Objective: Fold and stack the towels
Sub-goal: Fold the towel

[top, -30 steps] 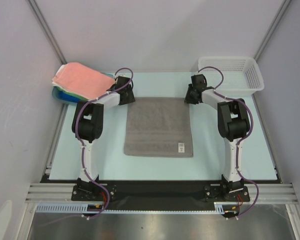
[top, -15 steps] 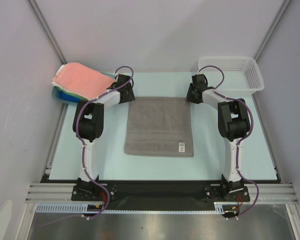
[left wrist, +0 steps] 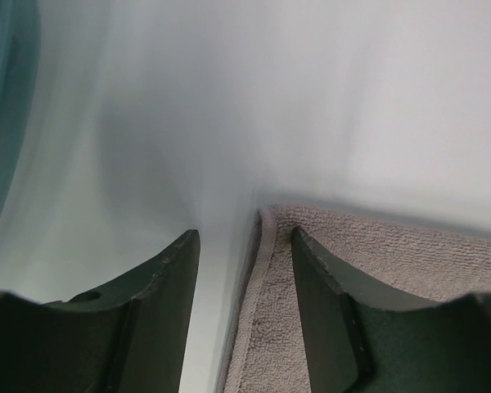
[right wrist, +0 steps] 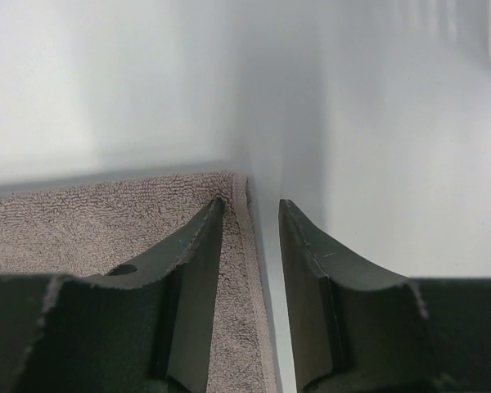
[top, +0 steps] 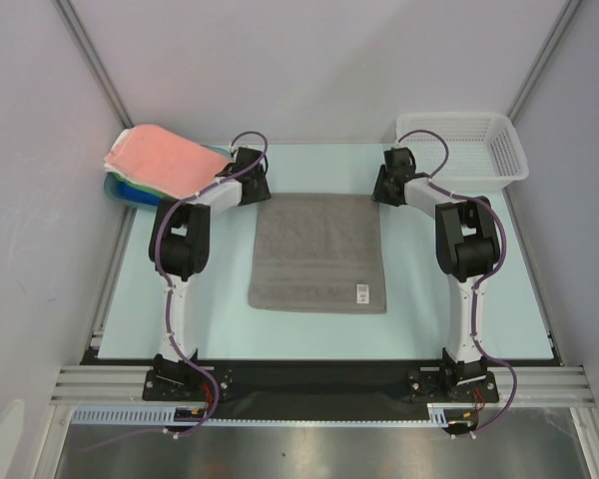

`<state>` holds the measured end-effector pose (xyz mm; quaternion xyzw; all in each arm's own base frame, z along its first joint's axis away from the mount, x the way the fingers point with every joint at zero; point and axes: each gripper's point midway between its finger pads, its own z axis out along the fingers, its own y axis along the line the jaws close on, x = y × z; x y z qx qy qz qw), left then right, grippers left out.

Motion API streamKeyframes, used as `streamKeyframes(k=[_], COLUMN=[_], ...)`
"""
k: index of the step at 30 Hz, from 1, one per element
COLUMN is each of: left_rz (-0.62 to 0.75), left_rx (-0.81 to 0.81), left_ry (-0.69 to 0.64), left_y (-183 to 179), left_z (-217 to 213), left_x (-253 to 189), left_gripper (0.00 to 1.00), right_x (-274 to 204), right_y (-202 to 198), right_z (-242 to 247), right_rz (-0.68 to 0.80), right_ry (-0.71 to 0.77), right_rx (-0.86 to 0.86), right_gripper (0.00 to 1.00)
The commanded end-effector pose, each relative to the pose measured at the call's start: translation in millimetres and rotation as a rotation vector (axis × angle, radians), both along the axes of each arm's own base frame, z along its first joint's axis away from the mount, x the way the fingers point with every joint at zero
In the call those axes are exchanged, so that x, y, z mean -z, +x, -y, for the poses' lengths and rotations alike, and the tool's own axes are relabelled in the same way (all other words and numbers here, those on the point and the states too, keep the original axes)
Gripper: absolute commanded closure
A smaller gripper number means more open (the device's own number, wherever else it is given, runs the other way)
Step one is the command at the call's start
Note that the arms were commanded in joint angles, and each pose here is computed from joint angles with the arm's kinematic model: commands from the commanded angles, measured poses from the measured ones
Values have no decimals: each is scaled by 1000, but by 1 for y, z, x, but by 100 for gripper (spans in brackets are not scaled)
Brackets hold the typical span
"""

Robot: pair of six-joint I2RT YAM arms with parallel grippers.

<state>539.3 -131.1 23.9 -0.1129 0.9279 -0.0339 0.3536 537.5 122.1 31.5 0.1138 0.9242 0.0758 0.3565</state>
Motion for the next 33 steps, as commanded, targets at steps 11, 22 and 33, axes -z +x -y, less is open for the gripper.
streamKeyframes(k=[11, 22, 33], left_rz=[22, 4, 30], left_rx=[17, 28, 34], left_ry=[-106, -124, -113], left_y=[11, 13, 13], left_z=[17, 26, 24], left_x=[4, 8, 0], left_gripper=[49, 58, 82], right_x=[-7, 5, -8], right_y=[20, 23, 26], right_z=[-10, -13, -18], right_rz=[73, 53, 74], right_ry=[-2, -11, -19], right_rx=[-25, -27, -45], right_gripper=[62, 71, 94])
